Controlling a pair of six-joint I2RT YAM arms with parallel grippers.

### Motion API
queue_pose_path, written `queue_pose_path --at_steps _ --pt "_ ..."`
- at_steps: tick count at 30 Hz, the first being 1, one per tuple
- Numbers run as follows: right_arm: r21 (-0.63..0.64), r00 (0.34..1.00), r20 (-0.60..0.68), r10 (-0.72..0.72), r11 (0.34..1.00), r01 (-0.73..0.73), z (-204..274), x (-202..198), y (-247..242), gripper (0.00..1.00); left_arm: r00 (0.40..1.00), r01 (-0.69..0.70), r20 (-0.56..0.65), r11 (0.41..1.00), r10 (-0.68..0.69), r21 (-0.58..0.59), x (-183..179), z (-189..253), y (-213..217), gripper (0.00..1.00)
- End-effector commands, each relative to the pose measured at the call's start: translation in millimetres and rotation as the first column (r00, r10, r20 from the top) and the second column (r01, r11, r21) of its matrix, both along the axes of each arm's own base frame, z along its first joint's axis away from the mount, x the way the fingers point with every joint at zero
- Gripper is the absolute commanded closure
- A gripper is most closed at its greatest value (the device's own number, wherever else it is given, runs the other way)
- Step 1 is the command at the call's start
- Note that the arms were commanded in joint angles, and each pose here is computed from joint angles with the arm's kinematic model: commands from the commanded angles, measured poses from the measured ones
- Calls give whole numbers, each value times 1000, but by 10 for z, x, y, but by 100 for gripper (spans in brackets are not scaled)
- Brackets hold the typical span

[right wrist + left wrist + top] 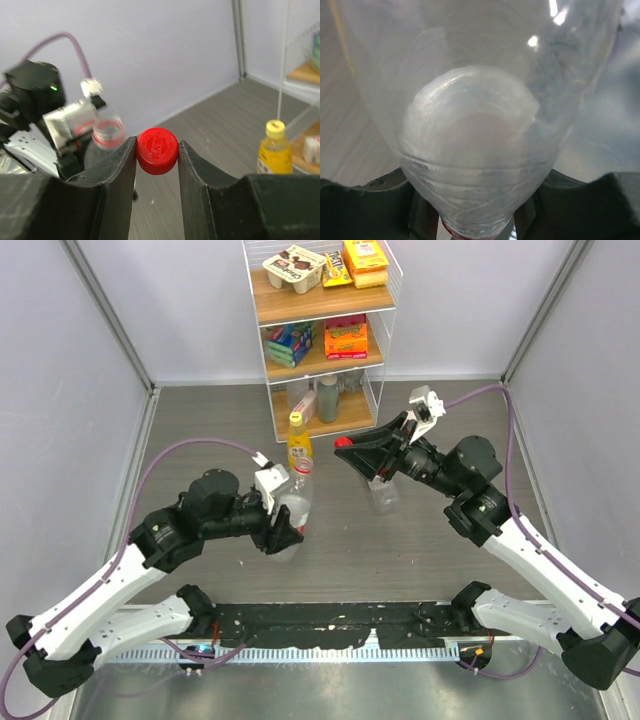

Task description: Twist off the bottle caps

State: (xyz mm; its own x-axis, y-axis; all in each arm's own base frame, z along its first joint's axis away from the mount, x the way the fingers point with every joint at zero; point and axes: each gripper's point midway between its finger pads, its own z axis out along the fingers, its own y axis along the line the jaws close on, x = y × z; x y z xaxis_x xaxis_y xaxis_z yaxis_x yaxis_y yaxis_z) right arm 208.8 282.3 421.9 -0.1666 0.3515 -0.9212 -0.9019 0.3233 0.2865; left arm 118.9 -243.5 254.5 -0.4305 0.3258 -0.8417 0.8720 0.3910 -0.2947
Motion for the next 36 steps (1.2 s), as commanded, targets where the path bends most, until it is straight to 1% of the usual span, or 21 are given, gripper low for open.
queue_pose_path --at_steps 1,3,7,14,16,17,19,24,26,27,28,29,30,31,32,36 --pt "-118 991 -42 -128 985 123 -400 211 -78 98 920 -354 176 935 349 -6 579 147 328 100" --pt "-165 987 -76 -140 978 126 -626 264 -57 98 891 -413 204 911 406 -12 660 187 420 100" --pt "-227 978 -158 -139 968 101 -1088 329 14 98 852 -471 243 881 464 -30 736 289 534 100" --pt "-302 957 -273 -100 953 13 -1797 368 295 98 801 -525 324 851 503 -23 830 494 693 100" --pt "-352 949 -295 -107 936 -4 -2021 384 387 98 806 -503 342 864 483 -34 821 550 672 100" --pt "-390 943 -311 -117 921 -14 -2189 406 471 98 803 -489 355 870 478 -63 816 620 658 100" --pt "-424 938 -325 -122 905 -29 -2345 403 570 98 793 -492 367 866 487 -86 834 647 662 100" --pt "-500 920 -353 -171 865 -31 -2723 448 770 98 772 -517 369 849 518 -109 873 542 687 100" --pt "-530 915 -362 -179 847 -45 -2859 425 850 98 788 -499 363 861 497 -96 837 476 669 100" --pt "-535 917 -356 -180 844 -42 -2853 433 900 98 799 -483 359 871 482 -94 807 455 652 100" --pt "-568 911 -361 -200 822 -44 -2983 417 923 98 807 -470 356 877 472 -97 785 449 637 100" --pt "-577 913 -347 -213 816 -29 -2983 451 961 98 813 -459 354 883 463 -100 764 439 626 100" --pt "-603 908 -356 -221 797 -42 -3101 425 988 98 811 -460 356 882 465 -103 759 440 638 100" --pt "-609 908 -347 -236 793 -26 -3091 464 1020 98 804 -468 361 877 472 -105 769 439 656 100" --pt "-625 903 -356 -241 780 -38 -3177 453 1043 98 795 -481 367 870 483 -104 783 437 685 100" --pt "-640 891 -367 -268 768 -33 -3261 488 1119 96 795 -485 368 869 483 -93 787 389 694 100"
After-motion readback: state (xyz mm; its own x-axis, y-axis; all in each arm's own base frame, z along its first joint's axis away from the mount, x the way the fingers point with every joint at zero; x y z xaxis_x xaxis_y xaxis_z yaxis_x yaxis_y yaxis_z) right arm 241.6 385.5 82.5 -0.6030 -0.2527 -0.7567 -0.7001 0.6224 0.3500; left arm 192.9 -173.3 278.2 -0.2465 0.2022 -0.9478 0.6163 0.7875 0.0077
